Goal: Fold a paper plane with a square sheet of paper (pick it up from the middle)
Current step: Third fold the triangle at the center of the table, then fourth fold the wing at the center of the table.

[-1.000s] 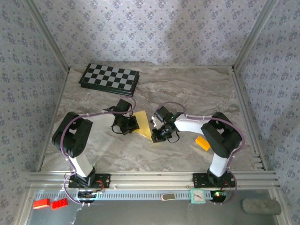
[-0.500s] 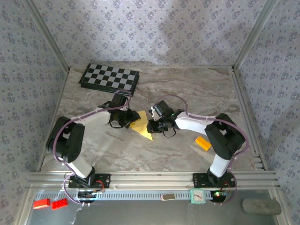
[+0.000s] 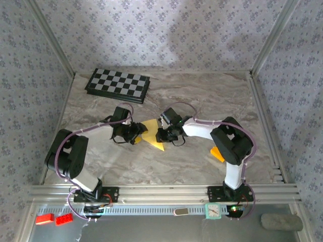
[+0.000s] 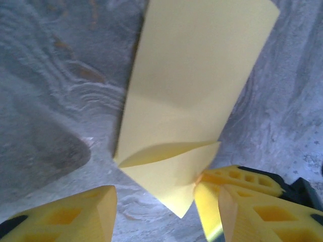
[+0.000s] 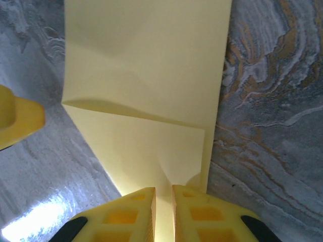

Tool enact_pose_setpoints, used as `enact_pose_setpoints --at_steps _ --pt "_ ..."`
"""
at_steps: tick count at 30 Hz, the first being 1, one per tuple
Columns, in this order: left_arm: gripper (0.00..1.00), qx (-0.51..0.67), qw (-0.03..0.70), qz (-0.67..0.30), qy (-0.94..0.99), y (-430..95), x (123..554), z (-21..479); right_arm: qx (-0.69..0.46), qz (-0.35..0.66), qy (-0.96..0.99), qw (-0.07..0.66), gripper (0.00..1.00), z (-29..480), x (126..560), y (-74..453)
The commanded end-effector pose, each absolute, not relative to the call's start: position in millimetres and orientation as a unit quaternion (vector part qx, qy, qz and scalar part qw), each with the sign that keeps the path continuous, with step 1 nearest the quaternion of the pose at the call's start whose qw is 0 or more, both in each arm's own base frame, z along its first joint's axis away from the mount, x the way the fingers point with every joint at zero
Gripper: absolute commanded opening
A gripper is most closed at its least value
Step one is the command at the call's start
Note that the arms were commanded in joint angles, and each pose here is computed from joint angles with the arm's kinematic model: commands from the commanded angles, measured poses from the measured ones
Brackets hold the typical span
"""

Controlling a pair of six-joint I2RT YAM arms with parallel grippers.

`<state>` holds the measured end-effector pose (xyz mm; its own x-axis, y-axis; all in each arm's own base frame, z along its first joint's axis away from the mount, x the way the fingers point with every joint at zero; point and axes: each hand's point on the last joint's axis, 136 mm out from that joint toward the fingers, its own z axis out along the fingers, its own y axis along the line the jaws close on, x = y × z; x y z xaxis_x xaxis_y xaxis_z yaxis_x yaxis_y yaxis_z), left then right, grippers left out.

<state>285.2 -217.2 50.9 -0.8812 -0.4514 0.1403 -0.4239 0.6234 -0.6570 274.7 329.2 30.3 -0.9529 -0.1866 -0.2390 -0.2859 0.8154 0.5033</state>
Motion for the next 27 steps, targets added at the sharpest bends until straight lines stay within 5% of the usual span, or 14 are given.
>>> enact_pose_setpoints --at_steps 1,27 --pt "0.56 -0.235 0.006 -0.385 0.893 -227.2 286.3 50.6 -0.107 0.256 0.957 0.081 0.18 25.1 278.9 321.6" --pt "0.53 -0.229 -0.006 -0.37 0.9 -227.0 282.6 40.6 -0.099 0.245 0.963 0.057 0.16 9.0 277.2 316.4"
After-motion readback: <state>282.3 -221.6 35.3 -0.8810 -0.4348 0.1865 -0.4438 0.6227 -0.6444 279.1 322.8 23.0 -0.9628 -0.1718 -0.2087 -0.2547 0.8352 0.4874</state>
